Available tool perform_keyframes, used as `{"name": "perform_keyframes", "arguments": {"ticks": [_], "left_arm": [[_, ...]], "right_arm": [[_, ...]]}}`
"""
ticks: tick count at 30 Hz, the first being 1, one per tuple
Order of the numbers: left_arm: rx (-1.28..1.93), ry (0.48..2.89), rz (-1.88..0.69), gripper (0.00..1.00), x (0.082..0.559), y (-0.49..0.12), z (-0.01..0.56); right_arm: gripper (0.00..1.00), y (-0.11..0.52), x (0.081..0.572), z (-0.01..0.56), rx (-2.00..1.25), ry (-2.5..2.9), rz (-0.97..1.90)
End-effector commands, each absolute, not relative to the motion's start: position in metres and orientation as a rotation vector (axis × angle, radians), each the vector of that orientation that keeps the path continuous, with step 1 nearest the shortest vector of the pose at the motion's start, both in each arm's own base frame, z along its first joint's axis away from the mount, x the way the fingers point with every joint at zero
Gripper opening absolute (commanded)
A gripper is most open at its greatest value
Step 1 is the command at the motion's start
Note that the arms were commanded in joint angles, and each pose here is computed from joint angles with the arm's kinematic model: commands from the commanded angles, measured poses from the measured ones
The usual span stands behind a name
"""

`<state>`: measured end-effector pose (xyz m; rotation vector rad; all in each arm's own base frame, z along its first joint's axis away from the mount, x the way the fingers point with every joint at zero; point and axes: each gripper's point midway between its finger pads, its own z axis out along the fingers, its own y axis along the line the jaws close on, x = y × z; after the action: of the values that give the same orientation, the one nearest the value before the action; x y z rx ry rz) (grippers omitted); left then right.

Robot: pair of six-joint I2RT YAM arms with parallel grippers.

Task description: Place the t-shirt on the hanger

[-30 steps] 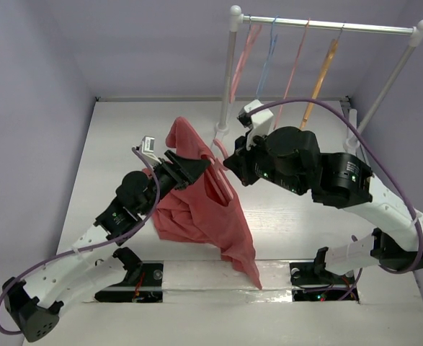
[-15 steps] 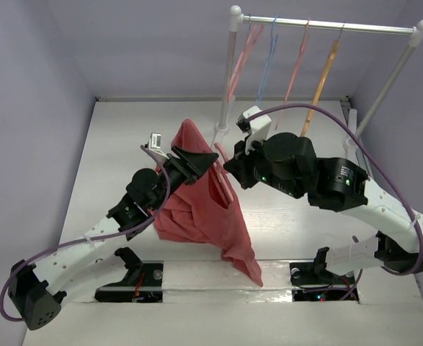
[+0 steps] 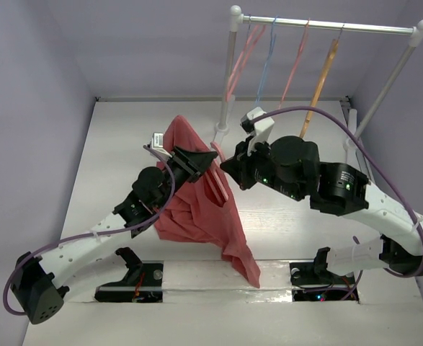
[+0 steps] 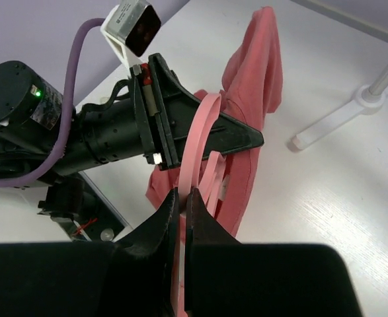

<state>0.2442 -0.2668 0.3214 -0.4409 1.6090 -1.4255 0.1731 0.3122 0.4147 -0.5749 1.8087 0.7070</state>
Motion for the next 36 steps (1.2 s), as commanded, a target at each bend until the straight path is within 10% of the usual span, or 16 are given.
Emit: {"name": "perform_keyframes", "arguments": {"ticks": [1, 5, 13, 19, 30, 36], "left_arm": [[-0.424, 1.503, -1.524, 0.19, 0.237, -0.268, 0.351], [-0.466, 1.492, -1.538, 0.0, 0.236, -0.262, 0.348], [-0.504, 1.432, -1.587, 0.0, 0.232, -0.254, 0.364], [-0.5, 1.389, -1.601, 0.0, 0.232, -0.251, 0.388], [-0.504, 1.356, -1.653, 0.0, 0.232, -0.256, 0.403], [-0.523, 1.378, -1.665, 0.0, 0.232, -0.258, 0.391]], "right_arm": [[0.0, 0.325, 0.175, 0.439, -0.502, 1.726, 0.813], [0.0, 0.322, 0.175, 0.434, -0.483, 1.732, 0.824], [0.67, 0.299, 0.156, 0.434, -0.472, 1.661, 0.928], [0.89, 0.293, 0.151, 0.37, -0.505, 1.764, 0.888], [0.9, 0.32, 0.147, 0.291, -0.521, 1.878, 0.595], [0.64, 0.322, 0.148, 0.278, -0.459, 1.866, 0.457]]}}
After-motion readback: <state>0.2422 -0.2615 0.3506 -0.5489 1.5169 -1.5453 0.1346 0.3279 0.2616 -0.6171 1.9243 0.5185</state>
